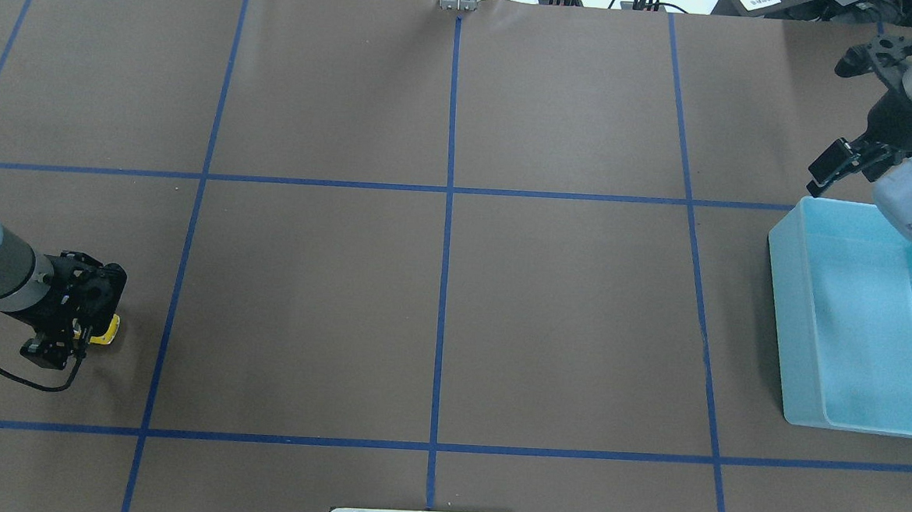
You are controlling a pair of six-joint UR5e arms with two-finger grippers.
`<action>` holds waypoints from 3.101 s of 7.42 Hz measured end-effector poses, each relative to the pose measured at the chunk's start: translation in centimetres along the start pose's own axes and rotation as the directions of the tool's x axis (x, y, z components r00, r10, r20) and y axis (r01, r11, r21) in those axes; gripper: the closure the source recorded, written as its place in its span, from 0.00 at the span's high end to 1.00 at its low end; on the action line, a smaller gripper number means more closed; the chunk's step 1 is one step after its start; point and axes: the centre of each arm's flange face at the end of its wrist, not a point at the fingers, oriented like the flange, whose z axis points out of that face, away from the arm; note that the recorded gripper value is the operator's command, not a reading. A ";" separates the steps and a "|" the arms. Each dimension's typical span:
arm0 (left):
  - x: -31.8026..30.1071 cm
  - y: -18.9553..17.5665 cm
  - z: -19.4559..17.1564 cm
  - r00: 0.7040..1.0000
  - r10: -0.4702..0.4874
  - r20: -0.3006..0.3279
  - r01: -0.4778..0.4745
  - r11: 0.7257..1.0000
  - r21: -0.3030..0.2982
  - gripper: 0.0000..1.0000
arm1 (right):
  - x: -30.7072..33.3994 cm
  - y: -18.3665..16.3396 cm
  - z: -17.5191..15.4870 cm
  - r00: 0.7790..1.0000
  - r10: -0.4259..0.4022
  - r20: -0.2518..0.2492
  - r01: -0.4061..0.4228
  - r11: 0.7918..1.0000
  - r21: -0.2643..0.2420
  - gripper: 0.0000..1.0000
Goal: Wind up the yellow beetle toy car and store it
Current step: 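Press the yellow car down onto the table with the left gripper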
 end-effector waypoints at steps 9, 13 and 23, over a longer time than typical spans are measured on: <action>0.2 -1.4 0.5 0.999 0.035 -0.003 -0.035 0.999 0.018 0.93 | 0.0 0.0 0.0 1.000 0.000 0.000 0.000 1.000 0.000 1.00; 0.5 -0.9 0.5 0.999 0.034 -0.003 -0.034 0.999 0.015 0.15 | 0.0 0.0 0.0 1.000 0.000 0.000 0.000 1.000 0.000 1.00; 1.1 -1.7 -1.8 0.997 0.069 0.047 -0.073 0.992 0.101 0.00 | 0.3 0.3 0.3 1.000 0.005 -0.001 -0.005 1.000 -0.006 1.00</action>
